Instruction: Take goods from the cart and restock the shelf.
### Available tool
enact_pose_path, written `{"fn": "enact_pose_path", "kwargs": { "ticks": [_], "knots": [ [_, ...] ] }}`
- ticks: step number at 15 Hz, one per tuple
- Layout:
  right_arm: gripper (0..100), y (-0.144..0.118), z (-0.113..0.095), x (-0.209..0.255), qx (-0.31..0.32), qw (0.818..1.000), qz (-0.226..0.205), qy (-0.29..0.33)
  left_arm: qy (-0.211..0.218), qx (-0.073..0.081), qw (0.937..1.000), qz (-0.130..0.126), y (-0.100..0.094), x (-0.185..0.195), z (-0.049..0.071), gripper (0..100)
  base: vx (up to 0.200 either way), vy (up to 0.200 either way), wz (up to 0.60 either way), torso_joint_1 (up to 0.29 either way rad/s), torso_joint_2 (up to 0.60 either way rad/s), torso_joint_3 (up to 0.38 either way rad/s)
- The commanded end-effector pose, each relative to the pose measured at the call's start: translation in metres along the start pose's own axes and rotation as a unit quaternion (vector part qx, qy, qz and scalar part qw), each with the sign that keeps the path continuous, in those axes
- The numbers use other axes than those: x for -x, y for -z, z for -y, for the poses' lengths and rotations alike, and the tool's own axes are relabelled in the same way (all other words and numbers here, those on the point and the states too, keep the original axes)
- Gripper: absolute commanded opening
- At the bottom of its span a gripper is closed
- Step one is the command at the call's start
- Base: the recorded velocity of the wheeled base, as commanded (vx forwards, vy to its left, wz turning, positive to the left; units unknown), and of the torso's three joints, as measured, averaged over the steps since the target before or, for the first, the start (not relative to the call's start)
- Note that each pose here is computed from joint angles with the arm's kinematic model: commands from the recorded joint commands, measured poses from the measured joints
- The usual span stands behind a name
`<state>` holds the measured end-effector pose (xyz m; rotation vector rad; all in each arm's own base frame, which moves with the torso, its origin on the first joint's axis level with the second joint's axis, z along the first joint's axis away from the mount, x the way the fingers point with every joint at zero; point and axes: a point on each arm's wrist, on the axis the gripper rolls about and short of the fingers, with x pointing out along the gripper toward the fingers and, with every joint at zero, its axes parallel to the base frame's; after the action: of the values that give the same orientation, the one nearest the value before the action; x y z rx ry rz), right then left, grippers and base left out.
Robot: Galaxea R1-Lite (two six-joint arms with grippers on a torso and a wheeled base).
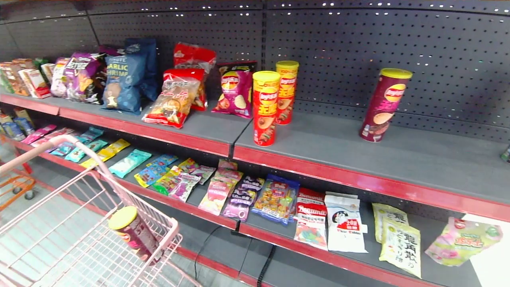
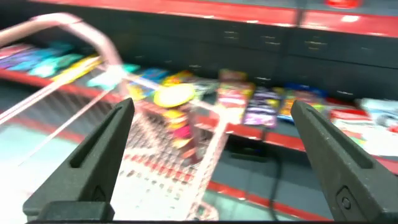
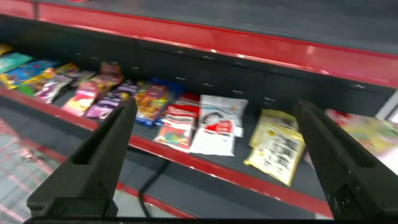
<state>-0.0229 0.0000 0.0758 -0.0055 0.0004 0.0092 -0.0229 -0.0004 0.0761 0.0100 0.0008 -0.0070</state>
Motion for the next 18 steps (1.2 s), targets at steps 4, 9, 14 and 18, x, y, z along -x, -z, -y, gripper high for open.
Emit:
{"fn": "enact_pose_path", "kwargs": {
  "ticks": [4,9,14,18],
  "knots": [
    [100,0.0000,0.0000,0.0000,0.000,1.000,0.000,-0.001,0.000,0.000,1.0000,0.000,0.0001,0.0000,0.0000,100,0.000,0.000,0.45,0.003,0.00,0.003],
    [100,0.0000,0.0000,0.0000,-0.002,1.000,0.000,-0.001,0.000,0.000,1.0000,0.000,0.0001,0.0001,0.0000,100,0.000,0.000,0.00,-0.035,0.09,0.054],
    [100,0.0000,0.0000,0.0000,-0.002,1.000,0.000,0.000,0.000,0.000,1.0000,0.000,0.0001,0.0001,0.0000,100,0.000,0.000,0.00,-0.158,0.39,0.232],
    [100,0.0000,0.0000,0.0000,-0.003,1.000,0.000,0.000,0.000,0.000,1.0000,0.000,0.0001,0.0000,0.0000,100,0.000,0.000,0.00,-0.201,0.54,0.326]
  ]
}}
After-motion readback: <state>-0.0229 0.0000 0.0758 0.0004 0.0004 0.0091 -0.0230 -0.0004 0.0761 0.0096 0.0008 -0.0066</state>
